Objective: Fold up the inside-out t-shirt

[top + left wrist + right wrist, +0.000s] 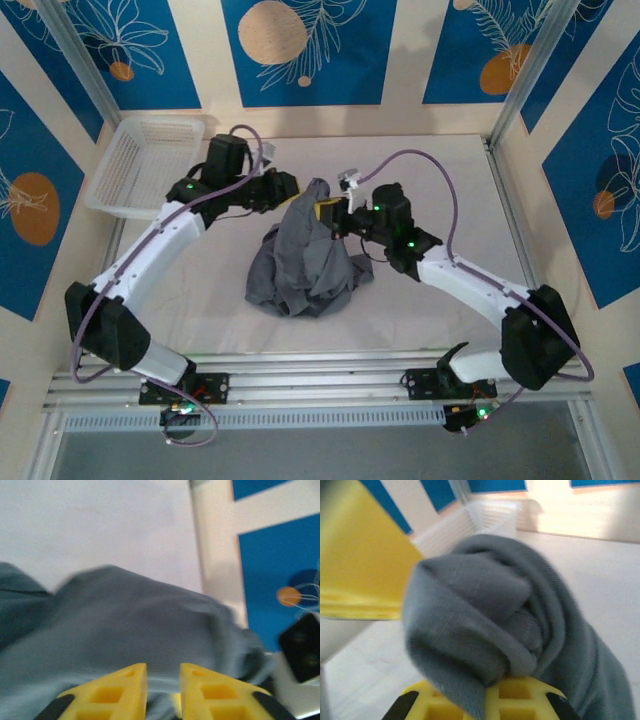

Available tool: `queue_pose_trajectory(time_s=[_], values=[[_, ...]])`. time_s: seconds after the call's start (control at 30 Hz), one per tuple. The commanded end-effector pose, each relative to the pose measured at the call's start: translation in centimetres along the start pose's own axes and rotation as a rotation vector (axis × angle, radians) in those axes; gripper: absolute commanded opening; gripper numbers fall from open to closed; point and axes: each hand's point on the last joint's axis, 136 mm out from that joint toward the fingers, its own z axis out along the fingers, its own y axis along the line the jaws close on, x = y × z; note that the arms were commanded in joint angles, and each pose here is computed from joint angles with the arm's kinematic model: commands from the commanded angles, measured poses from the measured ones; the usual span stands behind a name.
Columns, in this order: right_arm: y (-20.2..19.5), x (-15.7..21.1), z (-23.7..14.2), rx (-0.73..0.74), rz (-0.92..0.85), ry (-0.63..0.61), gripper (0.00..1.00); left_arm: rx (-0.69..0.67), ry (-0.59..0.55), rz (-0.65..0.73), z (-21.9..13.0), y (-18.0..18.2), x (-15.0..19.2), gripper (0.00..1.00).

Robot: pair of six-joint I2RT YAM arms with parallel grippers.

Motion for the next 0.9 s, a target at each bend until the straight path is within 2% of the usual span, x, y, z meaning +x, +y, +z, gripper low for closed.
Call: queue_pose_trajectory(time_s=[0.0, 0.17, 0.23, 0.33, 0.4, 0.43, 0.5, 0.53, 0.57, 0.6, 0.63, 0.67, 0.77, 0.87], values=[[3.0, -0.6, -2.3, -0.205, 0.104, -0.038, 0.0, -0.039, -0.071, 0.05, -2.4, 1.7, -0.2, 0.35], [3.2, -0.6, -2.8, -0.259, 0.17, -0.024, 0.03, 0.294, 0.097, 0.208, -1.1, -3.9, 3.9, 0.48], [3.2, -1.0, -2.8, -0.272, 0.178, -0.032, 0.03, 0.343, 0.154, 0.239, -0.5, -5.0, 5.4, 0.56], [4.2, -1.3, -2.7, -0.334, 0.16, -0.015, 0.05, 0.268, 0.168, 0.253, 0.9, -3.8, 5.9, 0.67], [5.2, -1.3, -2.6, -0.385, 0.147, 0.006, 0.08, 0.203, 0.136, 0.242, 1.5, -2.6, 5.3, 0.69], [5.4, -1.2, -2.5, -0.394, 0.147, 0.015, 0.1, 0.216, 0.115, 0.243, 1.7, -2.9, 4.9, 0.68], [5.8, -1.0, -2.4, -0.406, 0.141, 0.027, 0.13, 0.259, 0.102, 0.226, 2.2, -3.7, 4.3, 0.55], [5.6, -0.9, -2.4, -0.395, 0.144, 0.024, 0.15, 0.266, 0.111, 0.22, 2.5, -3.7, 4.2, 0.36], [5.2, -0.8, -2.4, -0.367, 0.153, 0.016, 0.2, 0.248, 0.12, 0.218, 2.6, -3.5, 4.3, 0.03], [4.6, -0.8, -2.4, -0.332, 0.161, 0.007, 0.29, 0.215, 0.118, 0.225, 2.5, -3.0, 4.3, 0.0], [3.9, -0.7, -2.5, -0.287, 0.172, -0.003, 0.32, 0.183, 0.099, 0.241, 2.2, -2.5, 4.1, 0.0], [3.3, -0.5, -2.7, -0.256, 0.177, -0.012, 0.3, 0.16, 0.066, 0.242, 1.7, -2.1, 3.6, 0.0], [2.3, 1.5, -3.7, -0.226, 0.175, 0.017, 0.01, 0.156, -0.041, 0.17, 0.0, -0.9, 1.5, 0.0], [2.0, 5.9, -4.7, -0.23, 0.17, 0.117, 0.0, 0.174, -0.094, 0.092, -0.9, 0.3, 0.2, 0.0]])
